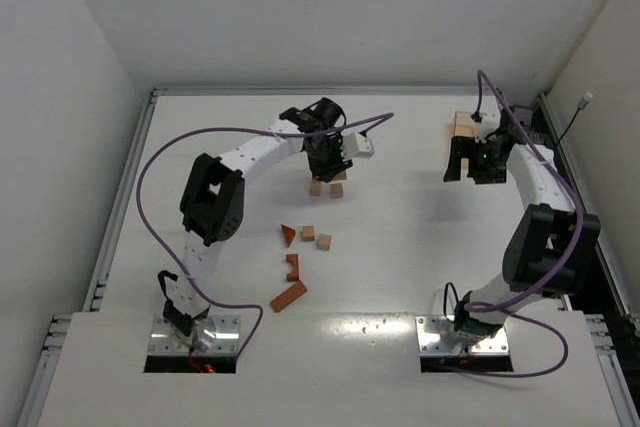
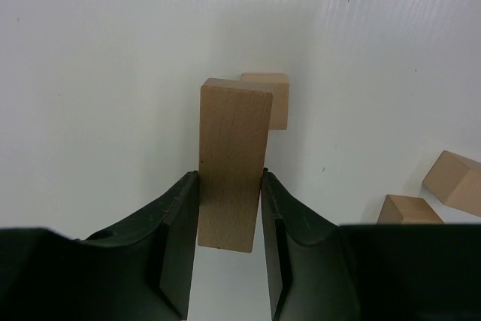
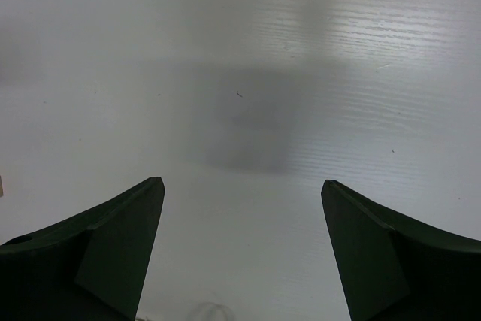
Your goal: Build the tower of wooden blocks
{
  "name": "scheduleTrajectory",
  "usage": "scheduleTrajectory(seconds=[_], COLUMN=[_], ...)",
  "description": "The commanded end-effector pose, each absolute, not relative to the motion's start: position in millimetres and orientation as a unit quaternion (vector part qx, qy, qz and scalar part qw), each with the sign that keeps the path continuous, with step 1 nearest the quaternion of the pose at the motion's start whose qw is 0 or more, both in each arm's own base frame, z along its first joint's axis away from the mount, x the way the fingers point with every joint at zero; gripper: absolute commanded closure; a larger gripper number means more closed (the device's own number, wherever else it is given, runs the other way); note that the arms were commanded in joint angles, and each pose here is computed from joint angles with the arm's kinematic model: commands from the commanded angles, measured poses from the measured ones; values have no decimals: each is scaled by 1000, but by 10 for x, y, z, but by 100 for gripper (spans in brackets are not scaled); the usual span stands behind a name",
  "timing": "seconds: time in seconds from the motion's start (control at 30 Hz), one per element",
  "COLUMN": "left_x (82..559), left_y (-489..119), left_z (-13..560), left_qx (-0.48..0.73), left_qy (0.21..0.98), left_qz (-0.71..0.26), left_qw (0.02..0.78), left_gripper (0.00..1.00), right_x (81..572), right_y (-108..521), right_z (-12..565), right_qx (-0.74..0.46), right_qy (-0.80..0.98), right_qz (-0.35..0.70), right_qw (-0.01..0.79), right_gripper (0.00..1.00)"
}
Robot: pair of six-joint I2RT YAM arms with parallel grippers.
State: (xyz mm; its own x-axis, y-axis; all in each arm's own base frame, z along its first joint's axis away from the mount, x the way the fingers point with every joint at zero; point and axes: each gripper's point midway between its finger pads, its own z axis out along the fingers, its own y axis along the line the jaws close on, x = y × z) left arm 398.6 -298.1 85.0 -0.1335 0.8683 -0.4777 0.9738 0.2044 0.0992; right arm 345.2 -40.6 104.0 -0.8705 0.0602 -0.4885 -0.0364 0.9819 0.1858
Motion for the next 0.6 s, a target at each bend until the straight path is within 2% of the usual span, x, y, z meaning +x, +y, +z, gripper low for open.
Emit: scheduleTrajectory(seconds=[0.0,0.4,0.57], left_x=[3999,3951,3931], left_y=[-3015,-2944,-2931], left_z=[1170,981,908], left_qx=[618,638,638], left_qy=[731,725,727], left_qz=[-126,-119,-120], left_qw=[260,230,221], left_gripper=[100,98,98], right_x=[3510,3509,3530], right_y=[-407,-422,-449], right_z=[1188,1154,1180], right_qx=[3,5,6], right_qy=[954,955,955], right_qz=[98,95,88], right_qw=[284,279,283], right_gripper=[17,17,11])
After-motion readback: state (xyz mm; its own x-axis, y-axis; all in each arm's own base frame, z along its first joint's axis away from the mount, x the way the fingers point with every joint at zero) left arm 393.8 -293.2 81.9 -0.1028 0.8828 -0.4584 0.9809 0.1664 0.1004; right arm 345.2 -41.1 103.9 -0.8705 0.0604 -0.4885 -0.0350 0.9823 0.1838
